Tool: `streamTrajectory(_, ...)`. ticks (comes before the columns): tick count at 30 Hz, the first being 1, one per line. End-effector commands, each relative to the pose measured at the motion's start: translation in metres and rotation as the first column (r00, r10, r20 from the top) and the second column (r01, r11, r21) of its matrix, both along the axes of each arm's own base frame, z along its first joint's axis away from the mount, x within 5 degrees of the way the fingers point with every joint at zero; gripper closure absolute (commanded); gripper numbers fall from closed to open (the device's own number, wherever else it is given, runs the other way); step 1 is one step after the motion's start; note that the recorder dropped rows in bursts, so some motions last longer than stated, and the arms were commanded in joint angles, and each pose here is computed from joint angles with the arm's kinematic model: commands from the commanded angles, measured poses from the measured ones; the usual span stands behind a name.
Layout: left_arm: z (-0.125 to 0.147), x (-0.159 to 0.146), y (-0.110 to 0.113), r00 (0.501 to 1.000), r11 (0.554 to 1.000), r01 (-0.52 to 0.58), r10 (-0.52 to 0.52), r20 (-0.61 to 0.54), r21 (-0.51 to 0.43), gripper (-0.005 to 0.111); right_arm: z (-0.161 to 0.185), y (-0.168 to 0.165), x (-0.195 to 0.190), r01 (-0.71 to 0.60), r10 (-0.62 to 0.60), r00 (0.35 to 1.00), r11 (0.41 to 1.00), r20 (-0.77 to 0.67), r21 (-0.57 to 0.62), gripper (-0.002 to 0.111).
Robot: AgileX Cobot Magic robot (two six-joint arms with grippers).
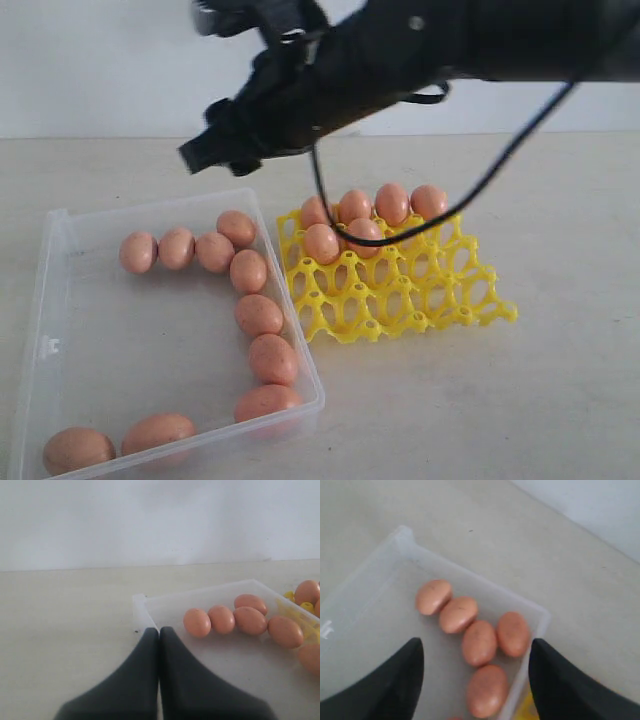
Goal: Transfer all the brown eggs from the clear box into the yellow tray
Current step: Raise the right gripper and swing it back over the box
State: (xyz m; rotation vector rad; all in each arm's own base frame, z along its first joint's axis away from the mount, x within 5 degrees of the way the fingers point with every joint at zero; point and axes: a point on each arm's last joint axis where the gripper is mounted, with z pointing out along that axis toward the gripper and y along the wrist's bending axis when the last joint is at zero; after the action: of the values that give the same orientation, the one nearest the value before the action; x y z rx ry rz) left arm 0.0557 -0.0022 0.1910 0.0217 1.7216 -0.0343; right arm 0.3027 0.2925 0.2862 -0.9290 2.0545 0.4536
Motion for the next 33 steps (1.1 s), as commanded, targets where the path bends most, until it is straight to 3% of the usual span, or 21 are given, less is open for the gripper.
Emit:
streamTrajectory(1,0.001,0.000,0.000,1.000,1.000,0.005,-0.005,0.006,-0.005,0.111,-0.025,0.052,0.004,-0.058,0.050,0.991,0.996,-0.126,-0.064,0.049)
streamTrajectory(6,0.001,0.000,0.000,1.000,1.000,0.005,-0.005,0.006,-0.005,0.111,-0.051,0.108,0.009,0.057,-0.045,0.960,0.998,-0.276,0.035,0.049)
streamTrajectory(11,0.001,0.000,0.000,1.000,1.000,0.005,-0.005,0.006,-0.005,0.111,-0.066,0.136,0.016,0.152,-0.113,0.936,0.984,-0.333,0.093,0.049)
streamTrajectory(24,0.001,0.000,0.000,1.000,1.000,0.005,-0.005,0.006,-0.005,0.111,-0.094,0.144,0.035,0.292,-0.263,0.906,0.956,-0.332,0.039,0.049)
streamTrajectory(33,0.001,0.000,0.000,1.000,1.000,0.005,-0.005,0.006,-0.005,0.111,-0.115,0.146,0.038,0.313,-0.288,0.894,0.950,-0.343,0.016,0.049)
